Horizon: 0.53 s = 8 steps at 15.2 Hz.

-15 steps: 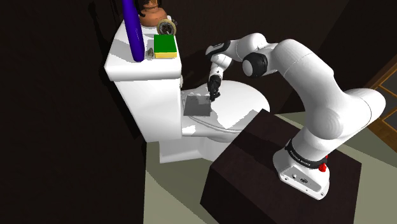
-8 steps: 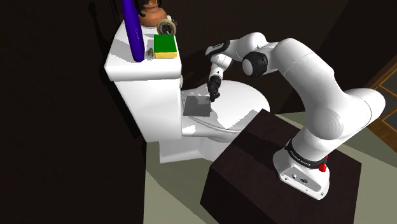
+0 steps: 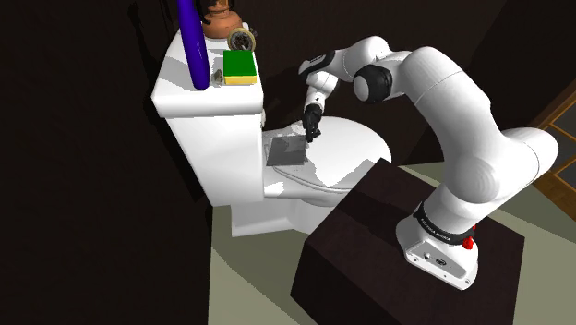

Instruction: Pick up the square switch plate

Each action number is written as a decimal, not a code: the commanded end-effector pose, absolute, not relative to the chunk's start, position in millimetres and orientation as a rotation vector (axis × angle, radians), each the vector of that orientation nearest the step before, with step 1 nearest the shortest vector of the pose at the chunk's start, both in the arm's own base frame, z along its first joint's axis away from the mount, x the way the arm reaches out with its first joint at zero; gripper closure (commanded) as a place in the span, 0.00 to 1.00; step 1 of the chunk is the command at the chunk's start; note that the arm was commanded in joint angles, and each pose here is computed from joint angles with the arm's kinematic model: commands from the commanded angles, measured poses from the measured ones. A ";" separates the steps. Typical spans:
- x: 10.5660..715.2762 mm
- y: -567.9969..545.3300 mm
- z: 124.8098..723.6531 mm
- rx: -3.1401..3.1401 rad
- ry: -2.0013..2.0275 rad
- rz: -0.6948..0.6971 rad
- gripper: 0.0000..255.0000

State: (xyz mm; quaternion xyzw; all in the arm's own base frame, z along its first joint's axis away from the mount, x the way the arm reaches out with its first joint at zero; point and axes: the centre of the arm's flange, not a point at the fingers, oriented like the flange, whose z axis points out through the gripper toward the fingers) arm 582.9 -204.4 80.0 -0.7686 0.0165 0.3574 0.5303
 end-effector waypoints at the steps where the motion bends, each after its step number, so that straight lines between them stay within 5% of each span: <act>1: 581.8 -204.4 92.2 -1.834 0.039 0.853 1.00; 8: 581.8 -204.4 119.4 -1.834 0.039 0.853 1.00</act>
